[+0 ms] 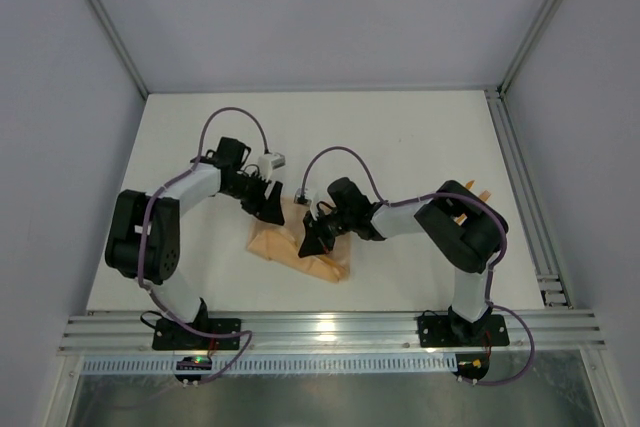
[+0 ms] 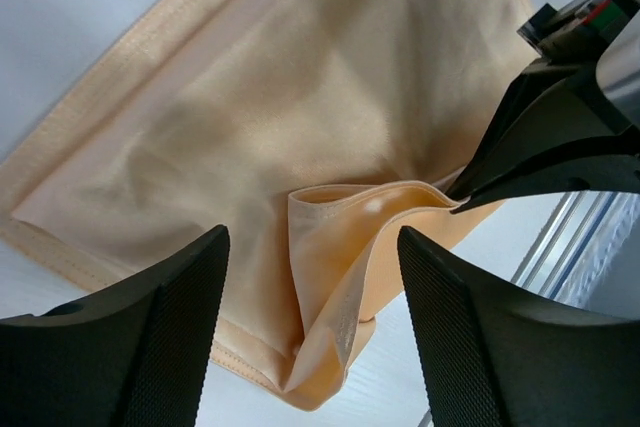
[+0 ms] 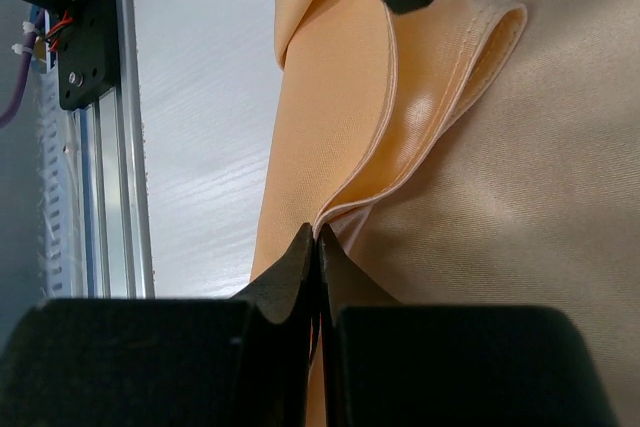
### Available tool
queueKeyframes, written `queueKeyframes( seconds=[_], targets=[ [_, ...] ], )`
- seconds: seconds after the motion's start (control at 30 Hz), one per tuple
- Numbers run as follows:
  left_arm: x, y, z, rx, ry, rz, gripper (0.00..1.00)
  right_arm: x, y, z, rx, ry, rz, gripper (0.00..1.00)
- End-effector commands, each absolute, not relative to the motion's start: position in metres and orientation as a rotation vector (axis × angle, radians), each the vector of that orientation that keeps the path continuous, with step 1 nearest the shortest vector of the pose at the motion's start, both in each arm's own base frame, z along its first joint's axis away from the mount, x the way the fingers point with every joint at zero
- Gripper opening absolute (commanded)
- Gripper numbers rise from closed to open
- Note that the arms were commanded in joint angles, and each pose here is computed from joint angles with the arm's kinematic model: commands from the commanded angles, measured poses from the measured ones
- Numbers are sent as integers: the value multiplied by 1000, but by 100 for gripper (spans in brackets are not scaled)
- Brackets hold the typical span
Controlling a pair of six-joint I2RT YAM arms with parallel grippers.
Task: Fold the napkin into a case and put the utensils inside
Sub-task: Fold the lower triangle-folded napkin at the center of the board.
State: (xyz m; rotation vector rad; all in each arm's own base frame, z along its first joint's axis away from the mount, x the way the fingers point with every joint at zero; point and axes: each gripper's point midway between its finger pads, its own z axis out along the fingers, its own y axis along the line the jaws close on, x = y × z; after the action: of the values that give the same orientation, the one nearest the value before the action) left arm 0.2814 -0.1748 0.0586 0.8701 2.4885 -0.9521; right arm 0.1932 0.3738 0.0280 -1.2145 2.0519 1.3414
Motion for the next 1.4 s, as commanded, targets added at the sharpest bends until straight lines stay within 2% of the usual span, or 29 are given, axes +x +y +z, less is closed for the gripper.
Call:
queueKeyframes(
  seconds=[0.0,0.07,0.17,0.57,0.63,0.77,0.83,0.93,0.97,1.03,1.07,1.1,1.17,1.2,1.3,1.37],
  targets=[
    [265,-181,61,1014,2400,-1056,71,198,385,40,-1255,1940,1373,3],
    [265,-172,51,1116,2367,-973,76,197,384,39,-1256,1943,1382,3],
    [265,-172,48,1175,2324,-962,77,196,385,39,-1259,1941,1391,3],
    [253,-177,40,1365,2201,-865,73,213,398,45,-1192,1929,1426,3],
    [258,-175,35,1346,2228,-834,70,217,398,41,-1165,1940,1434,3],
    [259,-176,32,1313,2255,-847,32,221,396,33,-1142,1971,1421,3],
    [259,-176,33,1315,2241,-842,24,221,395,31,-1132,1982,1421,3],
    [258,-176,36,1310,2236,-844,6,223,395,32,-1122,1987,1405,5],
    [258,-177,36,1300,2241,-848,0,224,395,33,-1118,1991,1398,9],
    [257,-177,36,1296,2248,-852,0,225,396,38,-1110,1992,1392,18],
    [256,-176,35,1288,2259,-850,0,226,395,45,-1103,1992,1388,35],
    [257,-175,35,1279,2267,-845,0,228,394,51,-1088,1994,1378,43],
    [257,-174,34,1268,2280,-834,0,231,388,67,-1030,2003,1380,53],
    [256,-172,34,1253,2294,-832,0,238,385,90,-992,1964,1349,61],
    [255,-169,36,1231,2306,-824,0,274,352,109,-776,2045,1207,63],
    [255,-169,38,1223,2304,-826,0,296,322,100,-638,2127,1109,63]
  ],
)
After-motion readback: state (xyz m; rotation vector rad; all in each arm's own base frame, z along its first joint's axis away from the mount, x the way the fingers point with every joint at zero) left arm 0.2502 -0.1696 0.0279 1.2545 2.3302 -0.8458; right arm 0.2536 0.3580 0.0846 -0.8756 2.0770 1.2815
